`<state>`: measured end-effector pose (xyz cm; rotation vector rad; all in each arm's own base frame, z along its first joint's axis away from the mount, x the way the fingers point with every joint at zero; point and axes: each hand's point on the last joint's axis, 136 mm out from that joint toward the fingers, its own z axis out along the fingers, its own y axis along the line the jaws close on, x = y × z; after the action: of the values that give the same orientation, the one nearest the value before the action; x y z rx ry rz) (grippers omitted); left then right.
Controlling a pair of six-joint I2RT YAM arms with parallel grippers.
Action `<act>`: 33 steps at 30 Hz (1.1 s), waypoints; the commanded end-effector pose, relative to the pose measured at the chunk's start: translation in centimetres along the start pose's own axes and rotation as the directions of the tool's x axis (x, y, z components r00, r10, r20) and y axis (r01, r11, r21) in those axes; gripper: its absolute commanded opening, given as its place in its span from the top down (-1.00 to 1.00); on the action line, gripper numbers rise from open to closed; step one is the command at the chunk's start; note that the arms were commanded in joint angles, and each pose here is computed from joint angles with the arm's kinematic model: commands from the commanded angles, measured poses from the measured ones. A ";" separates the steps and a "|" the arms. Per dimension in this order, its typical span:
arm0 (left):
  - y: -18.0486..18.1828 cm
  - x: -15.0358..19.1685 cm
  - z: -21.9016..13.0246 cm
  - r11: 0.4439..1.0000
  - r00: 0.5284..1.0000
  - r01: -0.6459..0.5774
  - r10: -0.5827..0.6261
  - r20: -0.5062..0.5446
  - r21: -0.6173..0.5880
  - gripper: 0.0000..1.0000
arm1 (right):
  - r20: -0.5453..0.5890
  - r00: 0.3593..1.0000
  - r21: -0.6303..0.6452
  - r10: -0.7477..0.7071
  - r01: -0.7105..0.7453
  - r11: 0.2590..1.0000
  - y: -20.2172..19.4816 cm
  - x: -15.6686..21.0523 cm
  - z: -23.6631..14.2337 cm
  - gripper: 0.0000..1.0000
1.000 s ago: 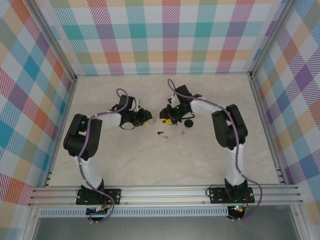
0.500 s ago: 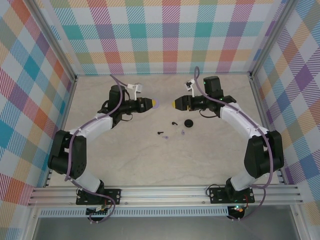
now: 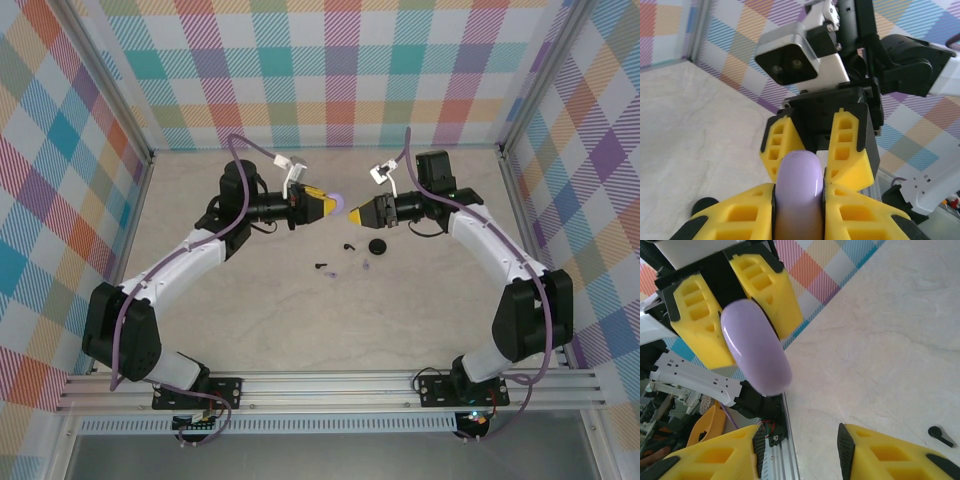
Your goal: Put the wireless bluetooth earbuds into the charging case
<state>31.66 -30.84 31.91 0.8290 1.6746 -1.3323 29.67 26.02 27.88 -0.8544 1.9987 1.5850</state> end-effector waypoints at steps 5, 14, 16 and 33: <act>-2.8 -1.4 0.4 0.992 0.995 -0.097 0.096 0.011 0.083 0.71 | 0.019 0.990 -0.102 -0.137 0.138 0.985 4.6 -1.6 -0.5 0.14; -3.0 -1.3 0.9 0.992 0.997 -0.079 0.080 -0.003 0.099 0.72 | 0.000 0.989 -0.131 -0.149 0.148 0.980 5.4 -2.0 0.1 0.25; -3.0 -1.2 1.0 0.992 0.997 -0.074 0.075 -0.006 0.103 0.72 | -0.002 0.987 -0.139 -0.158 0.156 0.978 5.7 -2.0 0.2 0.25; -1.7 -1.1 2.3 0.993 0.999 0.046 -0.043 -0.031 0.104 0.72 | -0.003 0.980 -0.158 -0.199 0.196 0.968 6.8 -2.4 0.5 0.42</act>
<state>30.21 -32.75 33.70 0.9096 1.6367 -1.4522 28.18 27.20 31.74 -0.9977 1.8753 1.5814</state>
